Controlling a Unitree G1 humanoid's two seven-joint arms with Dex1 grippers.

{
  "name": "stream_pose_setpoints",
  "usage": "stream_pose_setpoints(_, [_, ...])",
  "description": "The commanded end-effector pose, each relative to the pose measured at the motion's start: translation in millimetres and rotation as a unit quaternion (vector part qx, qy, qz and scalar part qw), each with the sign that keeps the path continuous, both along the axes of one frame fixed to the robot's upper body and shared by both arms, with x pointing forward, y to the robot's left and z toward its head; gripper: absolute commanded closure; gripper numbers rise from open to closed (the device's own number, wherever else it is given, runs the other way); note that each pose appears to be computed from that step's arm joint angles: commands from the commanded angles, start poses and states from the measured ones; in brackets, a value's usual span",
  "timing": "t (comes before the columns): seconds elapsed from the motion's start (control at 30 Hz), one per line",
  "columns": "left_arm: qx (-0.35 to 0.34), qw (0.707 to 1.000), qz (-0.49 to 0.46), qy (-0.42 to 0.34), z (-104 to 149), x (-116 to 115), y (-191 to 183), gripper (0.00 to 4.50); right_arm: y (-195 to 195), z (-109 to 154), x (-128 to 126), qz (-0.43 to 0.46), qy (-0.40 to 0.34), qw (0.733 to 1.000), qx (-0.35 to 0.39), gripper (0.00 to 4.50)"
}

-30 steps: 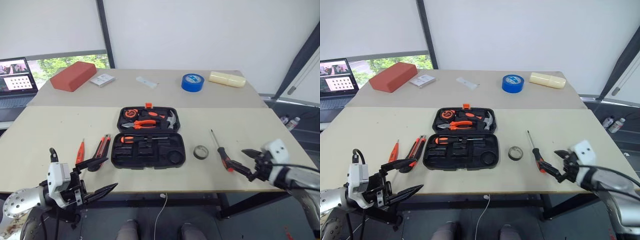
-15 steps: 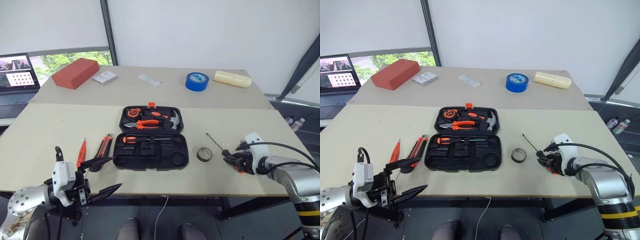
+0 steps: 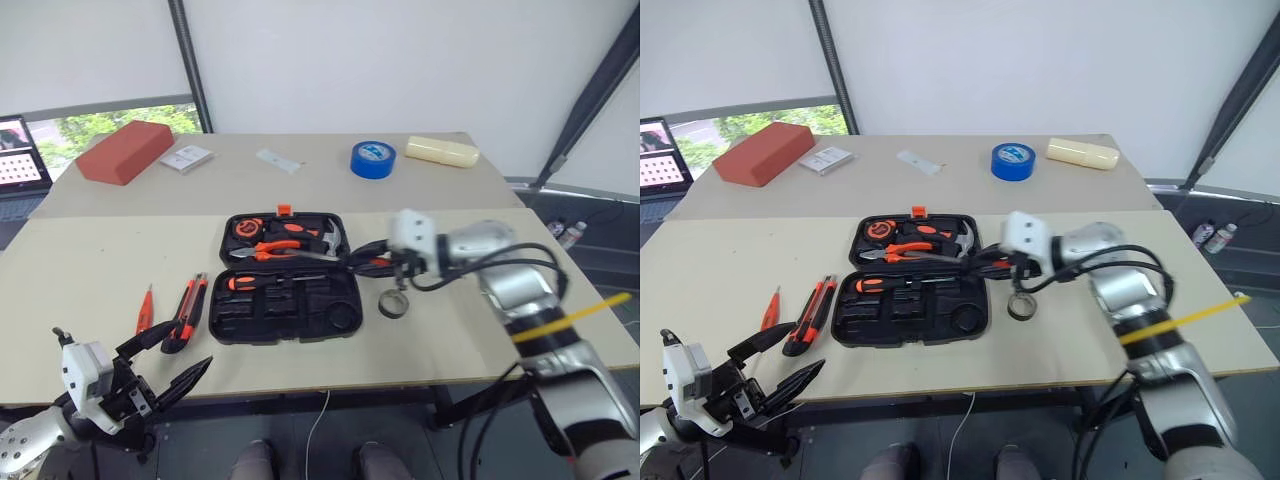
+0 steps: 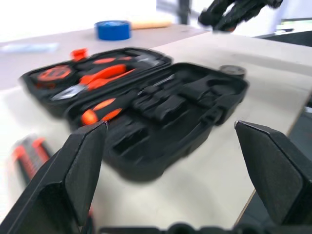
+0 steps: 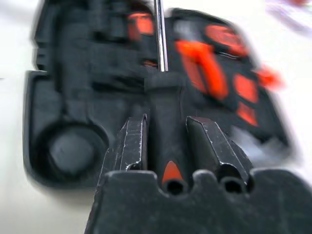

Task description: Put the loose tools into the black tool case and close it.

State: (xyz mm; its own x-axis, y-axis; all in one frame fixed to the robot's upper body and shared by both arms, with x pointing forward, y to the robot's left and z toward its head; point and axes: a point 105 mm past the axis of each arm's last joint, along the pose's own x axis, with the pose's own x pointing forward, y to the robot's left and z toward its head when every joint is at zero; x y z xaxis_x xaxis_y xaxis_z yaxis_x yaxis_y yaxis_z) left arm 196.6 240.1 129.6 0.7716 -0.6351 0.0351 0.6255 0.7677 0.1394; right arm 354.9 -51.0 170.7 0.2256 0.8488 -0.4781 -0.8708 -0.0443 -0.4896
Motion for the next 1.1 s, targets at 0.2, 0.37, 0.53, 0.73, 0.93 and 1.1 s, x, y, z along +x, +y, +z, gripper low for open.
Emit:
stream_pose_setpoints(0.2, [0.013, 0.999, 0.01, -0.036, 15, -2, -4, 0.0, 23, -11, 26, -0.046, -0.013, 0.996, -0.078, 3.55])
stream_pose_setpoints(0.37, [0.015, 0.999, 0.013, -0.034, 15, -4, -3, 0.0, 12, -17, 26, -0.049, -0.012, 0.992, -0.112, 3.55])
stream_pose_setpoints(0.53, [0.019, 0.999, 0.015, -0.036, 16, -1, 0, 0.0, 13, -21, 22, -0.045, 0.0, 0.992, -0.118, 3.55])
stream_pose_setpoints(0.73, [0.022, 0.999, 0.019, -0.039, 18, 1, 3, 0.0, 22, -19, 21, -0.051, 0.007, 0.994, -0.093, 2.55])
stream_pose_setpoints(0.93, [0.023, 0.999, 0.024, -0.036, 17, 1, 4, 0.0, 33, 4, 15, -0.017, 0.035, 0.999, -0.014, 0.67])
stream_pose_setpoints(1.1, [0.023, 0.999, 0.028, -0.032, 15, 1, 7, 0.0, 18, 33, 22, -0.006, 0.052, 0.996, 0.071, 0.02])
